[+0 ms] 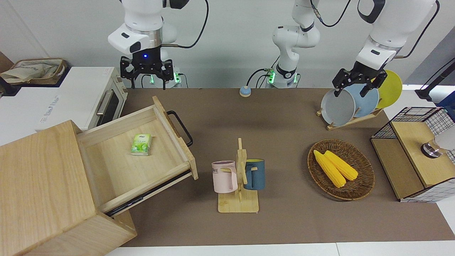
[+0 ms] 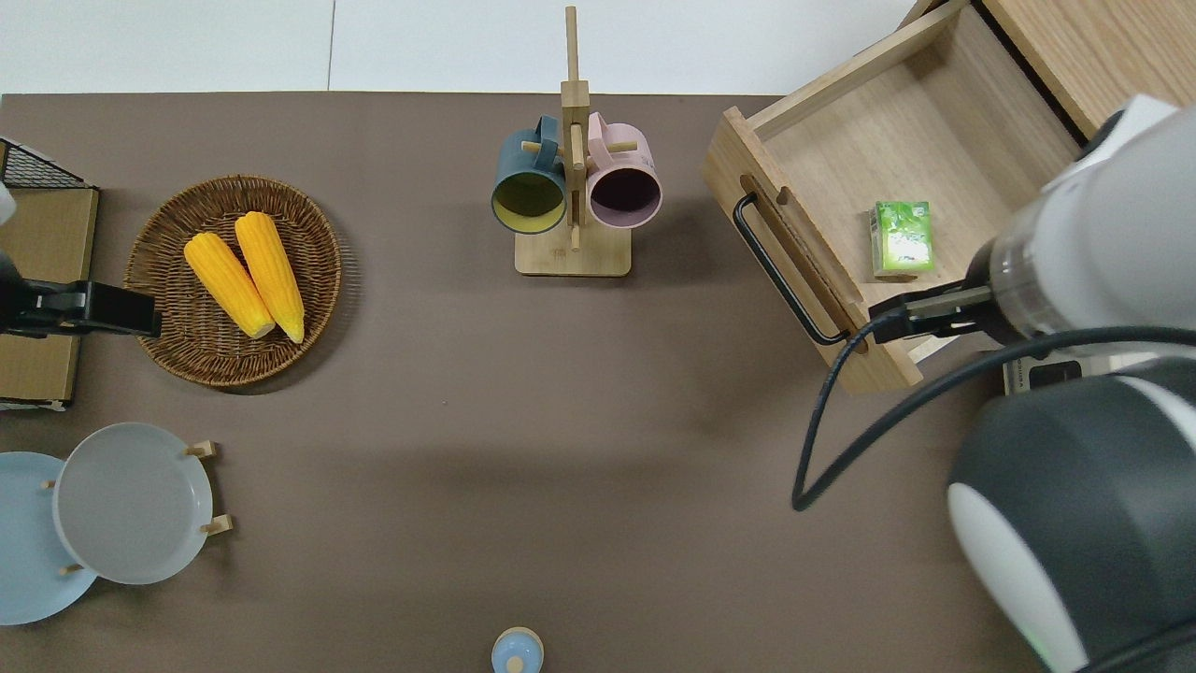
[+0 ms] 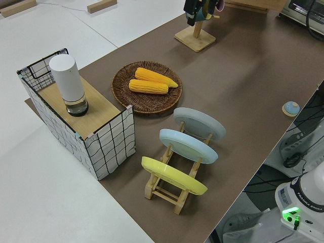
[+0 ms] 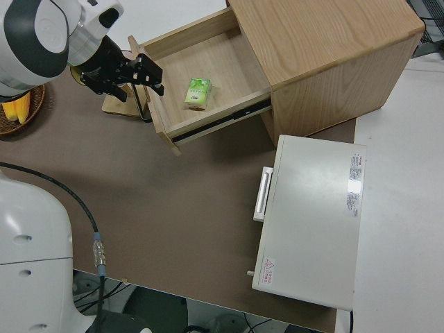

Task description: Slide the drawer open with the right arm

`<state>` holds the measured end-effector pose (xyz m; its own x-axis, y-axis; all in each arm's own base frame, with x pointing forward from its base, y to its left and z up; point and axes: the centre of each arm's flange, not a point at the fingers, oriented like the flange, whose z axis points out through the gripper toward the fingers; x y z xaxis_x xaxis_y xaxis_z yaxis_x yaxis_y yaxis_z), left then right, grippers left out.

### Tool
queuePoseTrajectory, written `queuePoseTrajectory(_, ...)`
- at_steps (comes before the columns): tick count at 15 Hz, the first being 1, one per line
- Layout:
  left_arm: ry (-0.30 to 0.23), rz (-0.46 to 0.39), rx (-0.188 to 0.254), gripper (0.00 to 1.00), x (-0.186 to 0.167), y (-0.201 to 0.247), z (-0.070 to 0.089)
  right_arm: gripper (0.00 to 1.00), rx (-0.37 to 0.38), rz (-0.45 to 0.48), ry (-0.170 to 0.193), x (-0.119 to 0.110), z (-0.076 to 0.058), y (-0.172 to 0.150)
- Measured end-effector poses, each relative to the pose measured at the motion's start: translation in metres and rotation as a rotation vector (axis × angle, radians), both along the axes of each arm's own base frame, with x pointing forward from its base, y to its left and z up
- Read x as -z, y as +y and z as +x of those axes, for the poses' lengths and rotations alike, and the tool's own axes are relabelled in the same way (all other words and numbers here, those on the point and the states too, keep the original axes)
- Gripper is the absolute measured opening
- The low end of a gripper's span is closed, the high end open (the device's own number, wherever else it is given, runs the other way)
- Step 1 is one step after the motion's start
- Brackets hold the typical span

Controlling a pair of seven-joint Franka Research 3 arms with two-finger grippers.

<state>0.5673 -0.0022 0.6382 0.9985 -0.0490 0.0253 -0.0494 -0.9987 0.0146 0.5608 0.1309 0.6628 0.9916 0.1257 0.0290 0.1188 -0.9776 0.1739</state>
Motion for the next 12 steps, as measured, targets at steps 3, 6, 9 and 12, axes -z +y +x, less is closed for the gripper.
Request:
queuePoseTrajectory(3, 0.000, 0.000, 0.000, 1.00, 0.000, 0.000, 0.000, 0.99, -0.010, 0.091, 0.022, -0.003, 0.007, -0.044)
queuePoseTrajectory(6, 0.000, 0.000, 0.000, 1.00, 0.000, 0.000, 0.000, 0.99, -0.009, 0.154, 0.041, 0.001, 0.011, -0.077)
queuePoseTrajectory(9, 0.000, 0.000, 0.000, 0.99, 0.000, 0.000, 0.000, 0.99, -0.001, 0.159, 0.061, 0.015, 0.014, -0.099)
queuePoseTrajectory(12, 0.000, 0.000, 0.000, 1.00, 0.000, 0.000, 0.000, 0.99, 0.020, 0.143, 0.053, 0.035, 0.021, -0.113)
